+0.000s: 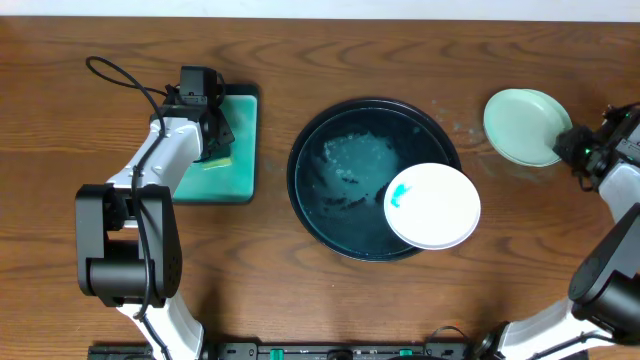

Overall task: Clean dirty plates on tray and stack at the side
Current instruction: 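Set the plate onto the cleaned plate right of the tray and release, then grip the white plate rim with the right gripper and drag it onto the tray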

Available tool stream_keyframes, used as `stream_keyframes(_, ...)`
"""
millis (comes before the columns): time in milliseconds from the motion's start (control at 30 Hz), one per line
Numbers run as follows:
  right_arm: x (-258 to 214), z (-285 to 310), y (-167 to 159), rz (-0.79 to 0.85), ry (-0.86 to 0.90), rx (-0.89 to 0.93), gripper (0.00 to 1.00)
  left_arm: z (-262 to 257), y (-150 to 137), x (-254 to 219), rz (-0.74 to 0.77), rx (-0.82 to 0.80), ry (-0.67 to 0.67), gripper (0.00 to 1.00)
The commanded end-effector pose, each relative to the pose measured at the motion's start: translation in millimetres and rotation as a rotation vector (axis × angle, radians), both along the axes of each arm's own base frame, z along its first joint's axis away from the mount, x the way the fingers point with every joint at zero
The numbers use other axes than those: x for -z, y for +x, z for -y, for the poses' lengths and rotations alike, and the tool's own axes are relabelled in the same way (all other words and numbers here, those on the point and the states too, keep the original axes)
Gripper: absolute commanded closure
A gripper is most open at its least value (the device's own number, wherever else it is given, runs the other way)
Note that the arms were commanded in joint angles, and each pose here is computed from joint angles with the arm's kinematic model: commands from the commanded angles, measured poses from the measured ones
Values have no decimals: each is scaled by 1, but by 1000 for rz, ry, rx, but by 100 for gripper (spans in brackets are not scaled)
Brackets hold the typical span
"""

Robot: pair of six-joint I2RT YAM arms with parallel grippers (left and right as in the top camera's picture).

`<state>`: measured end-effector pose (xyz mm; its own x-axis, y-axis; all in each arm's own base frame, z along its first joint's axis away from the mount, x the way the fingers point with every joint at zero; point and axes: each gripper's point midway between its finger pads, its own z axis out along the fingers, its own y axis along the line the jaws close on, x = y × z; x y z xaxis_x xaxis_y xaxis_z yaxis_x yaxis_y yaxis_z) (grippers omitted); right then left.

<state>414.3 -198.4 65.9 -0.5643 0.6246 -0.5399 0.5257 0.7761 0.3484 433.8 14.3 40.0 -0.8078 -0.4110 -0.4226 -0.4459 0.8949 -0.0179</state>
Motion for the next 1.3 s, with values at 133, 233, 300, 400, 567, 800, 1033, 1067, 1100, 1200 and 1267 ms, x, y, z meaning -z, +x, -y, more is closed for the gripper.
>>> stream_keyframes(133, -74, -54, -20, 24, -55, -141, 44, -1, -2, -1, -4, -4, 4, 37)
stream_keyframes(233, -83, -86, -38, -22, -23, -197, 36, -1, -2, -1, -4, -4, 4, 37)
stream_keyframes(300, -81, -113, -49, -67, 27, -257, 34, -1, -2, -1, -4, -4, 4, 37)
stream_keyframes(400, -66, -152, -69, -177, 108, -339, 39, -1, -2, -1, -4, -5, 4, 36)
stream_keyframes(567, -37, -179, -123, -465, 105, -320, 25, -1, -2, -1, -5, -4, 4, 36)
stream_keyframes(800, -16, -175, -160, -642, 53, -179, 4, -2, -4, 0, -13, -4, 5, 36)
stream_keyframes(1033, 15, -203, -166, -611, 194, -207, 8, -2, -5, 0, -15, -4, 5, 36)
stream_keyframes(1067, 17, -208, -164, -596, 220, -219, 10, -2, -5, 0, -15, -4, 5, 36)
stream_keyframes(1100, 20, -212, -162, -579, 245, -231, 13, -2, -5, 0, -15, -4, 5, 36)
stream_keyframes(1200, 29, -214, -161, -557, 255, -219, 20, -2, -5, 0, -15, -4, 5, 36)
stream_keyframes(1267, 32, -214, -161, -552, 261, -203, 24, -2, -5, 0, -15, -4, 5, 36)
